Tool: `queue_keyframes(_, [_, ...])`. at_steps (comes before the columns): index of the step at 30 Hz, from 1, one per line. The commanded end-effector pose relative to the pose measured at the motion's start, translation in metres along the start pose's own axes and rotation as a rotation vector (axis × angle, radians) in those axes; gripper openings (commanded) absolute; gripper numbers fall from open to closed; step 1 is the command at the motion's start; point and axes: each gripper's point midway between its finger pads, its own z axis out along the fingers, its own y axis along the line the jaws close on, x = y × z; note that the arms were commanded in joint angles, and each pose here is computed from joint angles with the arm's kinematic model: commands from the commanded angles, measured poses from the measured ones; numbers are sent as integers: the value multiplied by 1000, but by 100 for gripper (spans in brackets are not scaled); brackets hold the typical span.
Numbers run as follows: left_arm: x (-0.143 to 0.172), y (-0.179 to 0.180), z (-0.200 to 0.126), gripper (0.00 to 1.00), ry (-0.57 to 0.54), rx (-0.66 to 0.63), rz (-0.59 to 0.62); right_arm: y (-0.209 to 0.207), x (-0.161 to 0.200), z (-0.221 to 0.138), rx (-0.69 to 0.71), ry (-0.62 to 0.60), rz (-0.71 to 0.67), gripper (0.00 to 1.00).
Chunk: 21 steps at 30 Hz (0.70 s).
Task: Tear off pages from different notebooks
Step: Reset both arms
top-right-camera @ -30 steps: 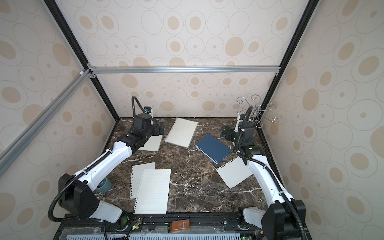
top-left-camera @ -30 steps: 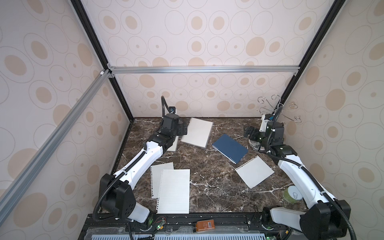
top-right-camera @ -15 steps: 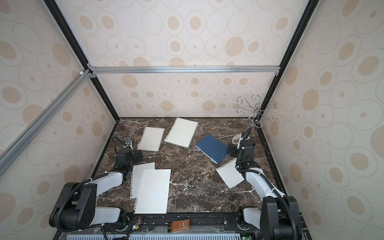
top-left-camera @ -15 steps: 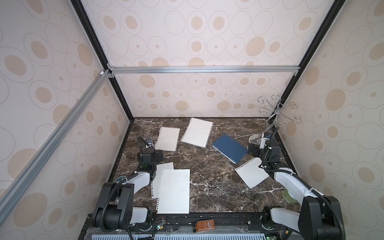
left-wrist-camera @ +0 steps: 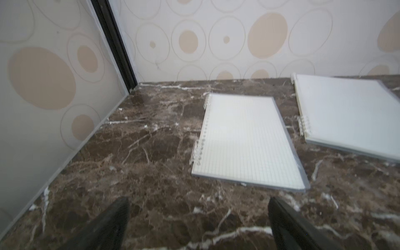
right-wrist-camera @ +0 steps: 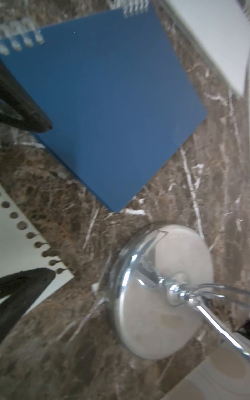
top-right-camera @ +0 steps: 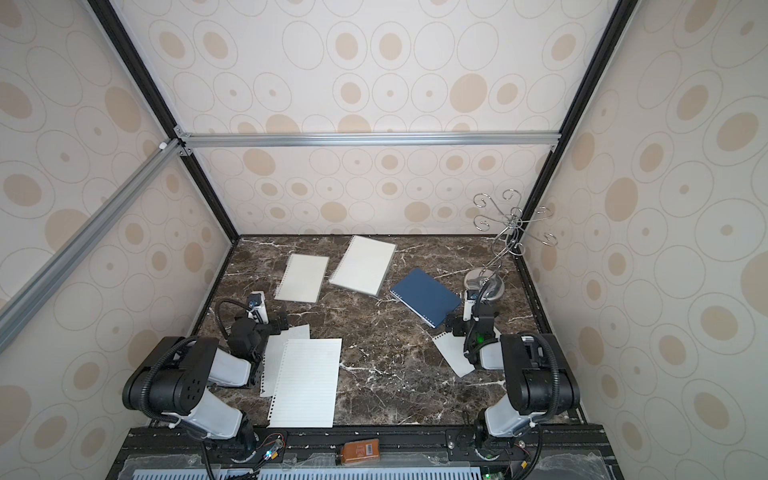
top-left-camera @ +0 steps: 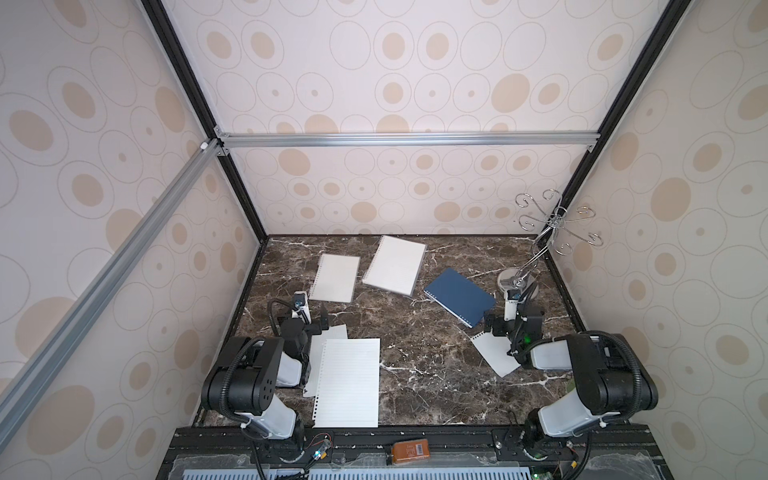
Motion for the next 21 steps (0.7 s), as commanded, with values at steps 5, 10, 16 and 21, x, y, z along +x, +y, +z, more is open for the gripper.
queue_keyframes(5, [-21,-1,2,100,-77,16,12,7,-35,-1,-32,-87,-39,100])
queue_keyframes(10, [-21,0,2,100,-71,16,12,7,-36,-1,-32,-109,-40,100])
queue_keyframes(16, [-20,-1,4,100,-67,17,17,7,-35,-1,-32,-96,-39,100])
queue_keyframes(21, [-21,-2,2,100,-72,17,16,7,-36,-1,-33,-96,-39,99])
